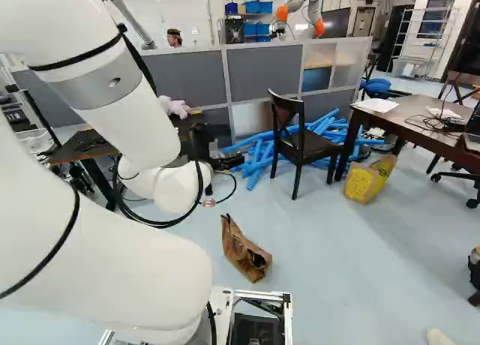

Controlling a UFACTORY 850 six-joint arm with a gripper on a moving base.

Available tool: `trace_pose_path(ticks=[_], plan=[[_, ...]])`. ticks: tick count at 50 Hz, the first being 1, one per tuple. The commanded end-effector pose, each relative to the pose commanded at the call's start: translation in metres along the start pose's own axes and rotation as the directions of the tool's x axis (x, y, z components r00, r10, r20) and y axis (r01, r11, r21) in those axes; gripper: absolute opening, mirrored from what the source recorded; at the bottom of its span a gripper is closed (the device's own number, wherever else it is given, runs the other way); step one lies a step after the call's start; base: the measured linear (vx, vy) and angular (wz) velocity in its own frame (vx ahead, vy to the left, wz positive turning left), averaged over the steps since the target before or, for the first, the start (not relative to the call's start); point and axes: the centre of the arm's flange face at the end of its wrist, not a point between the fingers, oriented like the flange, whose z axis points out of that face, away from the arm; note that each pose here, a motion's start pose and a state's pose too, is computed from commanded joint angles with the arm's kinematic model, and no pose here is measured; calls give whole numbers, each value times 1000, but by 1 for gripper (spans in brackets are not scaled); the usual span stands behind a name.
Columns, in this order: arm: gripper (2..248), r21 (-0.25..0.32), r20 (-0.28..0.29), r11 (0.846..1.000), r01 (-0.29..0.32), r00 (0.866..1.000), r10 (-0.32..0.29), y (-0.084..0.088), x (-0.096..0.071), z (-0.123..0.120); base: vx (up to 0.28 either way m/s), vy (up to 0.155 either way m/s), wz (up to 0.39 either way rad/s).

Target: Pick up the bag on the ground and place it on the table

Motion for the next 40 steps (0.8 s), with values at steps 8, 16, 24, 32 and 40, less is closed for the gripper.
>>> trace_pose_path(ticks=[8,16,24,32,40], plan=[[247,0,25,1000,0,1000,0,0,3,9,0,0,0],[247,0,71,1000,0,997,0,0,3,21,0,0,0],[247,0,132,1000,0,991,0,0,0,36,0,0,0],[247,1,191,1000,0,982,0,0,-5,51,0,0,0],[247,3,245,1000,1,969,-2,-1,-10,66,0,0,0]])
